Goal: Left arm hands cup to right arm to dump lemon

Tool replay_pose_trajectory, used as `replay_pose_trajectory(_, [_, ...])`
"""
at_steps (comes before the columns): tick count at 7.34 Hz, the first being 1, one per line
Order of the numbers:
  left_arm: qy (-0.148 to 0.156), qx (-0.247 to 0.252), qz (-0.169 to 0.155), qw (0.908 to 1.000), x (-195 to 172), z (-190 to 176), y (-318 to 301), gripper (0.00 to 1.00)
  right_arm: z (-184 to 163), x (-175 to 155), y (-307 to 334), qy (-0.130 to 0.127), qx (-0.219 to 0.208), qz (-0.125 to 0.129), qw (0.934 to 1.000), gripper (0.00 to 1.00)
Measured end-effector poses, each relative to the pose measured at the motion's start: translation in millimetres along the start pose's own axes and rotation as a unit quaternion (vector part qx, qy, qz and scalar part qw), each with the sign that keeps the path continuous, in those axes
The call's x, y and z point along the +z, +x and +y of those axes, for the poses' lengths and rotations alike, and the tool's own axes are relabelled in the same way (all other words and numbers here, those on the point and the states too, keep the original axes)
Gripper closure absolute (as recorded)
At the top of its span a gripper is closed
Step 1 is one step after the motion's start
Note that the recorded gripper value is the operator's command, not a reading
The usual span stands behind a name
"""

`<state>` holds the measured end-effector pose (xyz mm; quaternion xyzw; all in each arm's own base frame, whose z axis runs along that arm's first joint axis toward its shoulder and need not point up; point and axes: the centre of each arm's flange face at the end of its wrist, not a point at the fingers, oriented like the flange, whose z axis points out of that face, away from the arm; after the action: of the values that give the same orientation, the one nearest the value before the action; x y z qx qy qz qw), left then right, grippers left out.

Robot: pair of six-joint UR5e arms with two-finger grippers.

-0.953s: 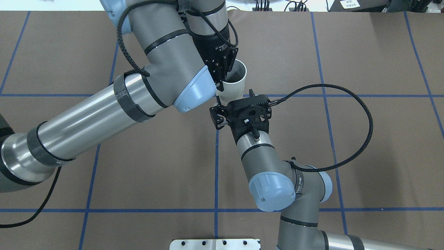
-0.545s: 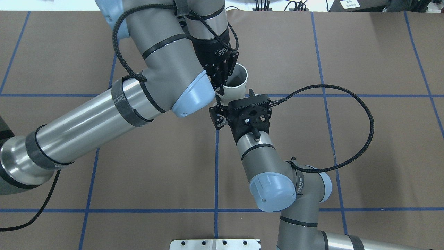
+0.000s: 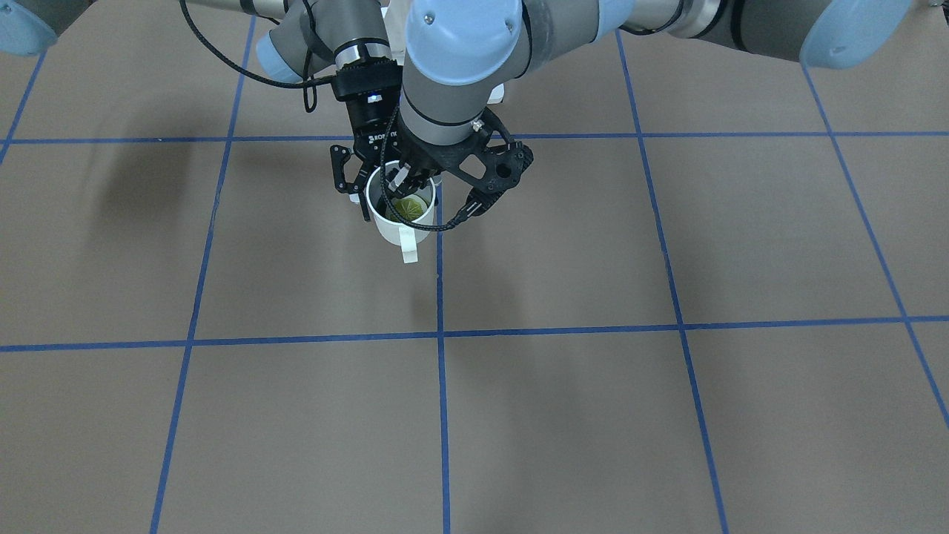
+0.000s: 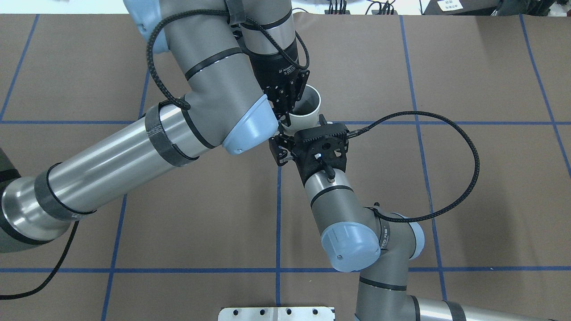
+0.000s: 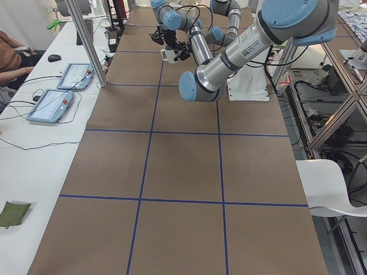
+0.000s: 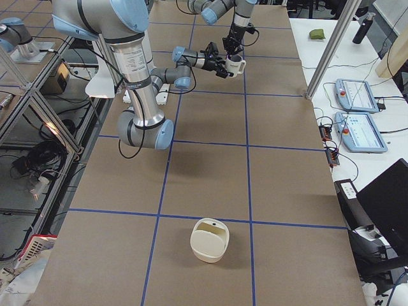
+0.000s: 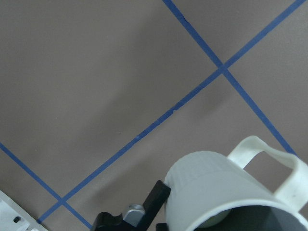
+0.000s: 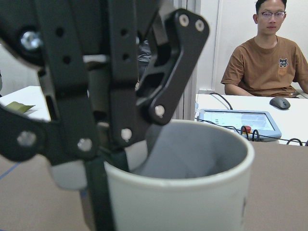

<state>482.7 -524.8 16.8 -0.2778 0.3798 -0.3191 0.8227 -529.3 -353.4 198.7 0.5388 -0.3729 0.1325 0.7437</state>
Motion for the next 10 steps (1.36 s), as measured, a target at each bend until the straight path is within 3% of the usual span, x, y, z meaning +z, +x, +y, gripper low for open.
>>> replay_pose_trajectory(1, [0.0, 0.001, 0.0, 1.0, 0.3, 0.7, -0.1, 0.87, 0.7, 0.3, 0.3, 0.0, -0.001, 0.0, 1.0, 0.26])
replay_pose_trajectory(2, [-0.001, 0.002, 0.0, 1.0, 0.9, 1.7, -0.3, 0.01, 1.3, 0.3, 0.6, 0.0, -0.001, 0.0, 1.0, 0.42])
replay_pose_trajectory(3, [-0.001, 0.003, -0.001, 1.0, 1.8, 2.7, -0.2, 0.0, 1.9, 0.3, 1.1, -0.001, -0.002, 0.001, 1.0, 0.57])
replay_pose_trajectory(4, [-0.002, 0.003, -0.001, 1.0, 2.4, 3.6, 0.0, 0.0, 3.6, 0.8, 2.6, -0.002, -0.004, 0.002, 1.0, 0.63])
replay_pose_trajectory(6, [-0.001, 0.007, 0.007, 1.0, -6.5, 3.3, -0.1, 0.0, 4.8, 0.5, 3.5, -0.002, -0.005, 0.002, 1.0, 0.63])
replay_pose_trajectory(9, [0.017, 0.01, 0.063, 0.9978, -78.6, -22.0, -5.8, 0.0, 10.5, 0.3, 16.0, -0.002, -0.007, 0.003, 1.0, 0.63])
replay_pose_trajectory(10, [0.025, 0.01, 0.076, 0.9968, -96.5, -34.6, -7.3, 0.0, 9.0, 0.1, 32.1, 0.006, 0.005, -0.001, 1.0, 0.68])
